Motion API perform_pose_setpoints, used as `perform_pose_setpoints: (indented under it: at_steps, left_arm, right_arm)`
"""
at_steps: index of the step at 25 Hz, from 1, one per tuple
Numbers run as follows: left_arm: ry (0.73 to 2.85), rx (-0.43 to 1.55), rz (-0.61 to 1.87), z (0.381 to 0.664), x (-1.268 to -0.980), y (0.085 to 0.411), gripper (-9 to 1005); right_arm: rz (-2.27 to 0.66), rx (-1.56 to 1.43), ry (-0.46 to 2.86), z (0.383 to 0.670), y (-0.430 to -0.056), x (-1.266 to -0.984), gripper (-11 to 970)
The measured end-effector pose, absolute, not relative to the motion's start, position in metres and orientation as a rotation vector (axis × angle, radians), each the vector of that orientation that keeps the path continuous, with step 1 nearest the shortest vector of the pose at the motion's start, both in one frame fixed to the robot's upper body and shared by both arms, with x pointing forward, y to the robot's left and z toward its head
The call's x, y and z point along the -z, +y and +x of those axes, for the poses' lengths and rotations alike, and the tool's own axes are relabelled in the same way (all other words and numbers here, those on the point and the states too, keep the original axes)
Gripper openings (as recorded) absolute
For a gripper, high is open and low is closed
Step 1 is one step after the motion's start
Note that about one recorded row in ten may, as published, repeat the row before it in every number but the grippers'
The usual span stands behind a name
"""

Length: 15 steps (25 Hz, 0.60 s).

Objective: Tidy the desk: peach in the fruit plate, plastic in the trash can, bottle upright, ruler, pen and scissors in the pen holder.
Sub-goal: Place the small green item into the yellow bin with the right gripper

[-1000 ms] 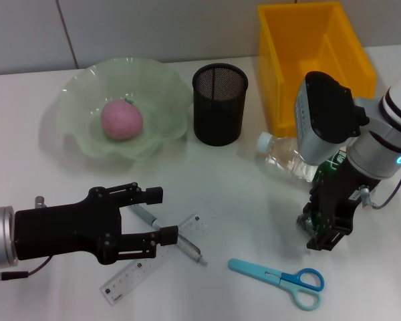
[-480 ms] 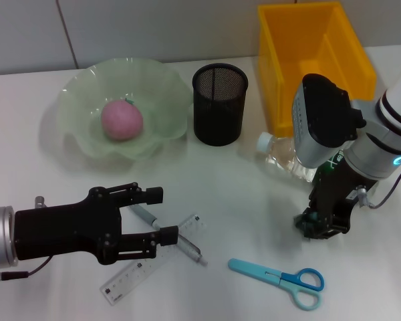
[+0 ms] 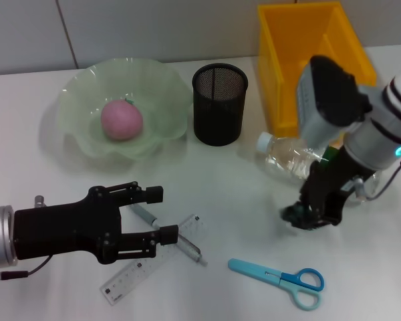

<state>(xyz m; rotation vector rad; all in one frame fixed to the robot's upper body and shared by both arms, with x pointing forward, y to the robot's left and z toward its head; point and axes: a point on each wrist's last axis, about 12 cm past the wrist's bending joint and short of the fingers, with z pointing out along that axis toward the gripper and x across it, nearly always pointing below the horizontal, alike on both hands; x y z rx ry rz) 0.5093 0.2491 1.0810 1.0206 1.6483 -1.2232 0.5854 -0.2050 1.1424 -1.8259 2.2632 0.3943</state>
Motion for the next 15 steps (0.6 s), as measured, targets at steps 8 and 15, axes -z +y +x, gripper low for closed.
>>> perform_pose_setpoints:
  at_steps: [8, 15]
  left_arm:
    - [1.646, 1.223, 1.021, 0.51, -1.082, 0.249, 800]
    - [1.642, 1.225, 1.026, 0.511, -1.083, 0.248, 800]
  right_arm:
    - [-1.55, -0.632, 2.089, 0.59, -0.228, -1.177, 199]
    - [-1.164, -0.603, 1.908, 0.596, -0.265, -1.195, 125]
